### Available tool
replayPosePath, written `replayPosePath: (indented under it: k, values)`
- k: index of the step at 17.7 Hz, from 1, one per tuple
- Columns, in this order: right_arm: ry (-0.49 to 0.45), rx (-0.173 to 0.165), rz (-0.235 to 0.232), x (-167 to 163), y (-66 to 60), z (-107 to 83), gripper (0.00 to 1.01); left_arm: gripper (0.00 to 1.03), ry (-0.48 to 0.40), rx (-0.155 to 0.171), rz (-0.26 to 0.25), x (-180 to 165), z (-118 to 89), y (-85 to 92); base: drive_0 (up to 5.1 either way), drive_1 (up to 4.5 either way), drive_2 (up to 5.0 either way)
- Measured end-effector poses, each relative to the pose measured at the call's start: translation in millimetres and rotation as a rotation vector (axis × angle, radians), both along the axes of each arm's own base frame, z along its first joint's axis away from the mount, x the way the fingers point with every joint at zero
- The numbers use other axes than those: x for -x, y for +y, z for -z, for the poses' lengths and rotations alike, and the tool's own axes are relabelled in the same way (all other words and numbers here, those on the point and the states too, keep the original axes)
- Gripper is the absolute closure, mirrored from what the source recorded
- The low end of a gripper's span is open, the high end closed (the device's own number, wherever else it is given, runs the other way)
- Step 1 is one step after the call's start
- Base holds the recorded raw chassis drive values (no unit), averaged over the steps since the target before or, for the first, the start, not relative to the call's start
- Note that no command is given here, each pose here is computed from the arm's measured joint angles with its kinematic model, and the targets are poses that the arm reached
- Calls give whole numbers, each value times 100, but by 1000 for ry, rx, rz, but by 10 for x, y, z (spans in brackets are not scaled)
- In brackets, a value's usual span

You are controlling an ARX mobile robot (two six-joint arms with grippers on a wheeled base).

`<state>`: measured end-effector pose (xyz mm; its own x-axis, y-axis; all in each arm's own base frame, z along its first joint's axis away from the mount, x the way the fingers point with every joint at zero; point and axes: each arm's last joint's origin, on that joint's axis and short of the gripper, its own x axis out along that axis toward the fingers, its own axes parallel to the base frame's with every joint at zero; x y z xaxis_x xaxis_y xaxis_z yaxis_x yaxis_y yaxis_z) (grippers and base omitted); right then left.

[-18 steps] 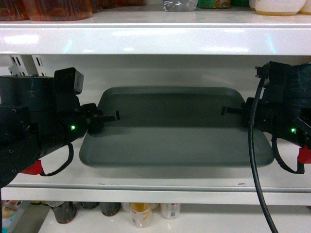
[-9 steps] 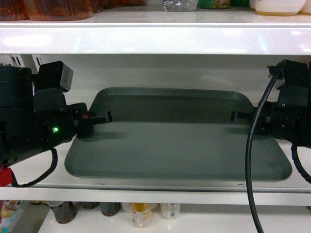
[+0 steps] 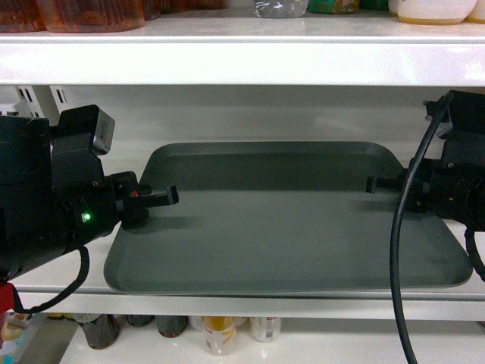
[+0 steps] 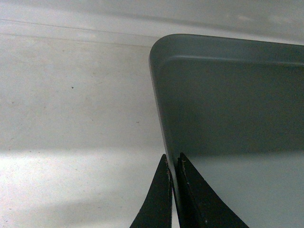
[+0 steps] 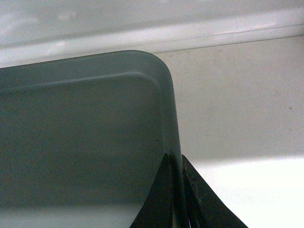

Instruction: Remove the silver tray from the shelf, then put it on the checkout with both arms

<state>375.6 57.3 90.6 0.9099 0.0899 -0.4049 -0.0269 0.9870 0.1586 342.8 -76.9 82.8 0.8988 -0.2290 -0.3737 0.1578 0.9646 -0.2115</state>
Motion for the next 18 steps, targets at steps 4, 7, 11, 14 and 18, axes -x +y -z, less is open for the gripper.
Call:
replayPosePath:
  k: [4, 7, 11, 14, 18]
  values:
    - [0, 0, 0, 0, 0, 0, 98, 100, 0, 0, 0, 0, 0, 0, 0, 0, 0]
    - [0, 0, 0, 0, 0, 0, 98, 100, 0, 0, 0, 0, 0, 0, 0, 0, 0]
    - [-2, 0, 0, -1, 0, -2, 98, 100, -1, 0, 0, 0, -1, 0, 0, 0, 0]
    - [-2, 1, 0, -1, 1, -2, 98, 100, 0, 0, 0, 0, 0, 0, 0, 0, 0]
    - [-2, 1, 1, 0, 1, -1, 98, 100, 1, -1, 0, 2, 1, -7, 0, 0, 0]
